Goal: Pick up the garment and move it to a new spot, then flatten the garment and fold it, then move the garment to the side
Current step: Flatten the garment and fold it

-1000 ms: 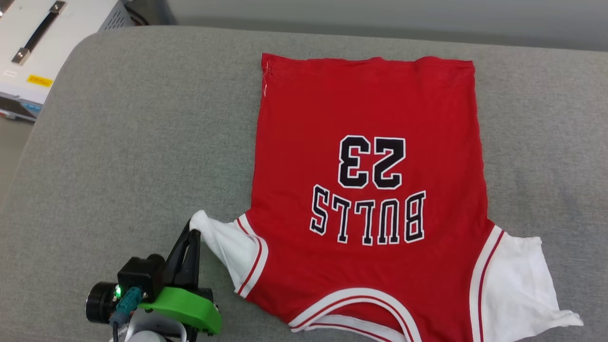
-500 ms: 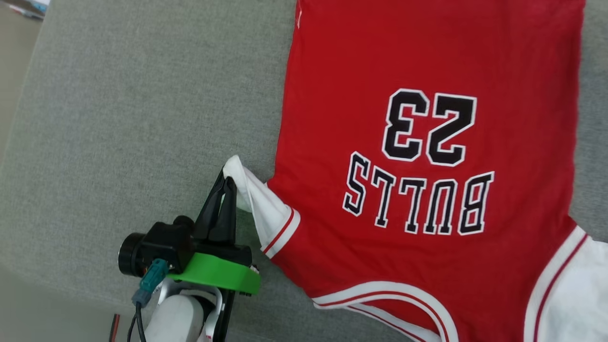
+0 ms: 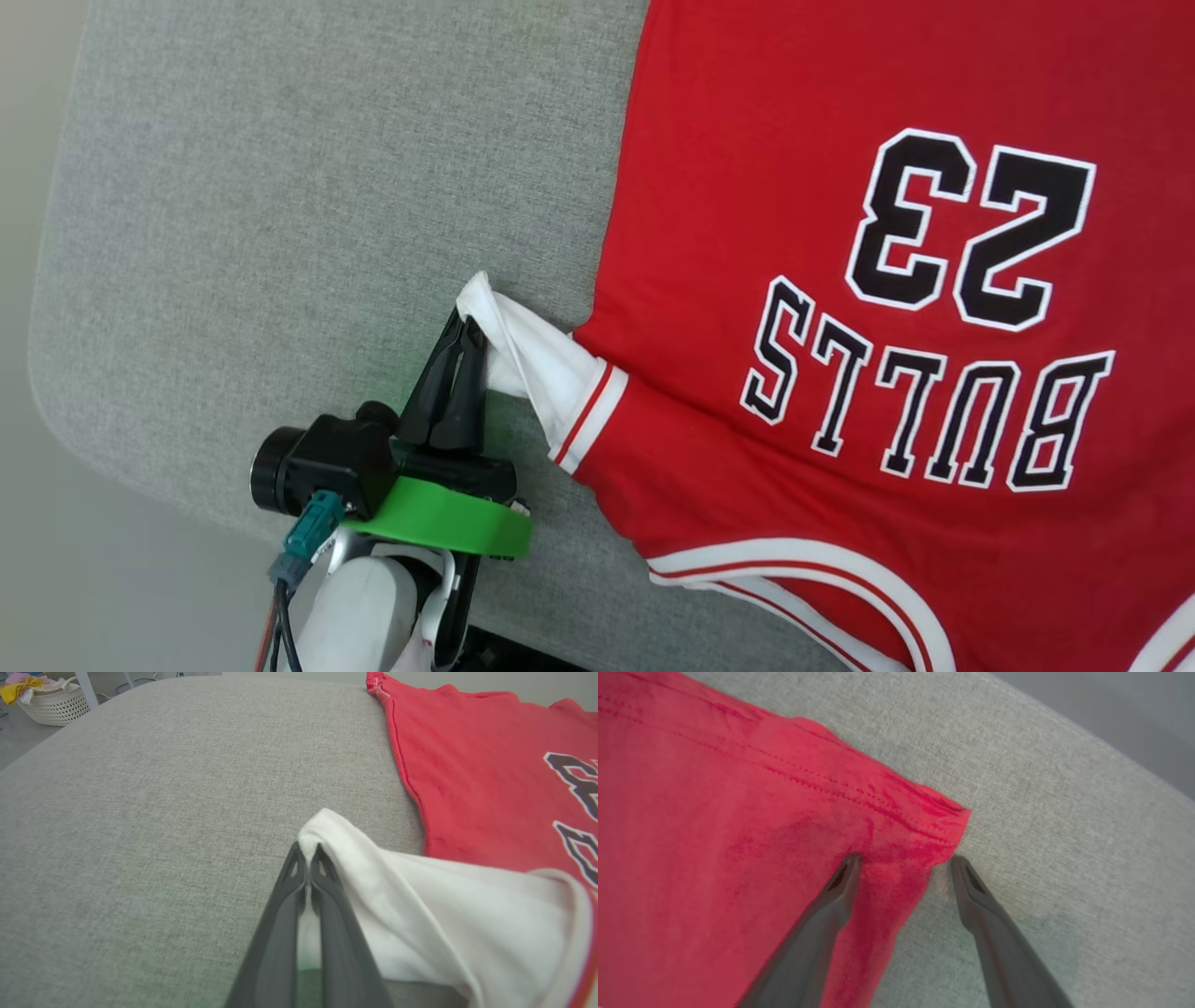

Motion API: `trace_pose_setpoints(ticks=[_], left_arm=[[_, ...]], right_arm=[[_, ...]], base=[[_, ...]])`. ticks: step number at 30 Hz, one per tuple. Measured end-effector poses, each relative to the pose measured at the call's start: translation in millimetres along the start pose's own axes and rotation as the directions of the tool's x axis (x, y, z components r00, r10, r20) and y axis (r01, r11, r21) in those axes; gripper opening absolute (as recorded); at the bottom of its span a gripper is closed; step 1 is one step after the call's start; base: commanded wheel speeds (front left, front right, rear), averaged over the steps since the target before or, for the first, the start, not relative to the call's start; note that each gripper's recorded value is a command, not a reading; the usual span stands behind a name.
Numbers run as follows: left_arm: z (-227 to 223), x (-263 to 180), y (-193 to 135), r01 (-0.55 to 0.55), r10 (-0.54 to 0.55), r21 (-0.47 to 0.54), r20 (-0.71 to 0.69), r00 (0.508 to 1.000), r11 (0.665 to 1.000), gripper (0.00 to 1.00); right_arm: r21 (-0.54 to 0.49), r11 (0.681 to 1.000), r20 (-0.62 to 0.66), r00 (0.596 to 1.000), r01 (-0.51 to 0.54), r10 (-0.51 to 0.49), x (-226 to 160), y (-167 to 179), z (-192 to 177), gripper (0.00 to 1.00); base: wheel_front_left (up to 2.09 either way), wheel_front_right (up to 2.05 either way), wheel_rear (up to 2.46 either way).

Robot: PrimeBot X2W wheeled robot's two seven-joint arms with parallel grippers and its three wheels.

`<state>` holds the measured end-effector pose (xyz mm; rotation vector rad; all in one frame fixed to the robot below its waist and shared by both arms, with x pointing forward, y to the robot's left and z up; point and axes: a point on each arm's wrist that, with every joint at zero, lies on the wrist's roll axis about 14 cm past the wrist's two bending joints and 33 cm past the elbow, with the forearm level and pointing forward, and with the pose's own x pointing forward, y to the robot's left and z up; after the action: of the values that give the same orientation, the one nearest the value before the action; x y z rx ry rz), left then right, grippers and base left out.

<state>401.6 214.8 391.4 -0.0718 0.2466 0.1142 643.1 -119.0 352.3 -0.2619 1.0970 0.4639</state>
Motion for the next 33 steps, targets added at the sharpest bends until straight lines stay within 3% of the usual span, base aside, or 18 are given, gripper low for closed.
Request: trace_pose_setpoints(ticks=[4, 5, 6, 15, 25, 33], left_arm=[[-5, 1, 7, -0.017, 0.017, 0.016, -0.016, 1.0, 1.0, 0.0], [-6, 0, 8, -0.021, 0.022, 0.018, -0.019, 1.0, 1.0, 0.0], [-6, 0, 9, -0.025, 0.025, 0.019, -0.021, 0.999, 1.0, 0.0], [6, -5, 12, -0.029, 0.028, 0.027, 0.012, 1.0, 0.999, 0.0], [26, -28, 11, -0.019, 0.017, 0.028, 0.069, 0.997, 0.999, 0.0], [31, -50, 12, -0.013, 0.011, 0.017, 0.088, 0.996, 1.0, 0.0]], right_arm=[[-0.003, 1.0, -0.002, 1.0, -0.017, 0.017, 14, 2, -2, 1.0], [-0.003, 1.0, -0.001, 1.0, -0.019, 0.019, 16, 2, -2, 0.28], [-0.001, 1.0, 0.007, 1.0, -0.023, 0.023, 16, 3, -1, 0.0], [-0.027, 1.0, 0.101, 0.995, -0.002, 0.004, -5, 7, 10, 0.0], [-0.1, 0.993, 0.304, 0.952, 0.056, -0.023, -78, 2, 18, 0.0], [-0.183, 0.978, 0.328, 0.944, 0.1, -0.035, -132, 3, -33, 0.0]], base=[[0.0, 0.0, 0.0], [0.0, 0.0, 0.0], [0.0, 0.0, 0.0], [0.0, 0.0, 0.0], [0.0, 0.0, 0.0], [0.0, 0.0, 0.0]])
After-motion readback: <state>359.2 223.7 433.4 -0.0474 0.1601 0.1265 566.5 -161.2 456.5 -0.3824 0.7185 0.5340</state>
